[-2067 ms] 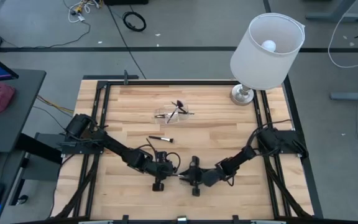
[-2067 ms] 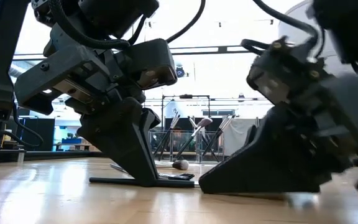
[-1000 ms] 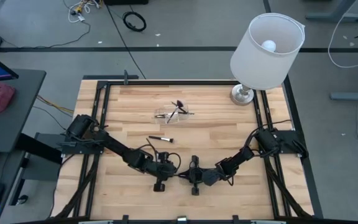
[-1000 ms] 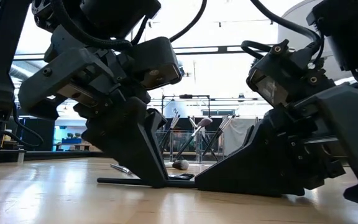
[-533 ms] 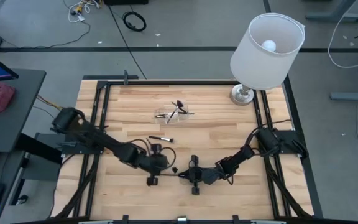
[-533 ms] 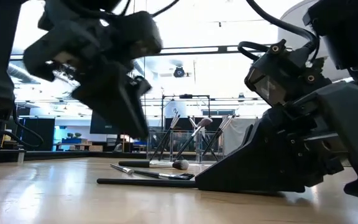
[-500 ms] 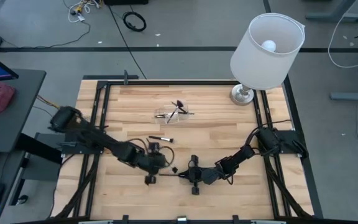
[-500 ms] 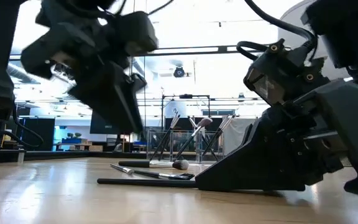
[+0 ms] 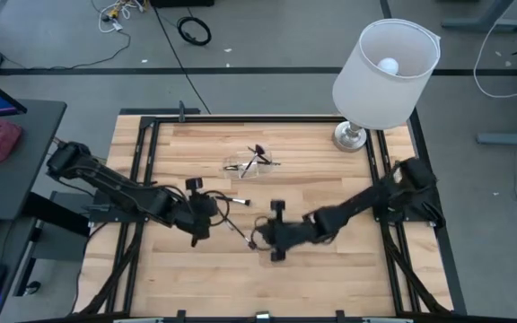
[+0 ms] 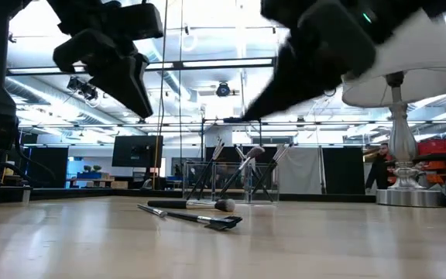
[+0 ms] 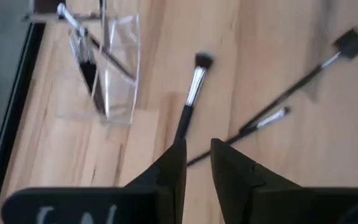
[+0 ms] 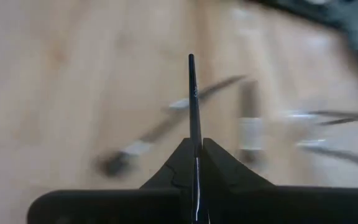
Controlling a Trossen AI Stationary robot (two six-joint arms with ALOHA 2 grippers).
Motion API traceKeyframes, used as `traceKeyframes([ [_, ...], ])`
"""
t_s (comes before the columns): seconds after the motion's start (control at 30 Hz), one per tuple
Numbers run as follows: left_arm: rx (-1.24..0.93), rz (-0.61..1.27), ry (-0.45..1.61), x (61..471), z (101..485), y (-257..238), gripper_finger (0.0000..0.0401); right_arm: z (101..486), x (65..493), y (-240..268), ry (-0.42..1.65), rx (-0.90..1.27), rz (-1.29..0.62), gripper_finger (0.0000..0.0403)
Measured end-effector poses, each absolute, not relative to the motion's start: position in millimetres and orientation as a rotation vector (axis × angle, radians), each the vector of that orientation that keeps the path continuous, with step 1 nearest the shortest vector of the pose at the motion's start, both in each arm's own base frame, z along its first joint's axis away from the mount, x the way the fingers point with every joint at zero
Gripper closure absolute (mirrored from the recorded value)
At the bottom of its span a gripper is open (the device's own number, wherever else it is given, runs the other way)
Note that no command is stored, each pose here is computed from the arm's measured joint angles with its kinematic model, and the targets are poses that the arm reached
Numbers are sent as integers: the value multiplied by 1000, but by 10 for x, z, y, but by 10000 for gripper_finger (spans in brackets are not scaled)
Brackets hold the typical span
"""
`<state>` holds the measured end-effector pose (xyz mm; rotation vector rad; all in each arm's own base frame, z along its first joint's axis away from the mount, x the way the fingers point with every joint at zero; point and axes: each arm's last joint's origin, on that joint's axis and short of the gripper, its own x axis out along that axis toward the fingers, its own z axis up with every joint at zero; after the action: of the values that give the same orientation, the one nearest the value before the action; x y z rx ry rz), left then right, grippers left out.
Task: Put items in baskets/containers
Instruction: Put the black eyeshadow brush into the transparent organizer
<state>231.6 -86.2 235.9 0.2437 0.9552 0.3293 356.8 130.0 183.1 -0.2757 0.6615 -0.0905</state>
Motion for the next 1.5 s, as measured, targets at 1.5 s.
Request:
traceKeyframes([
  [1.5,-79,297,1033,1903,1267,-751,326,2412,3851,-269,1218,-1557,92,391],
])
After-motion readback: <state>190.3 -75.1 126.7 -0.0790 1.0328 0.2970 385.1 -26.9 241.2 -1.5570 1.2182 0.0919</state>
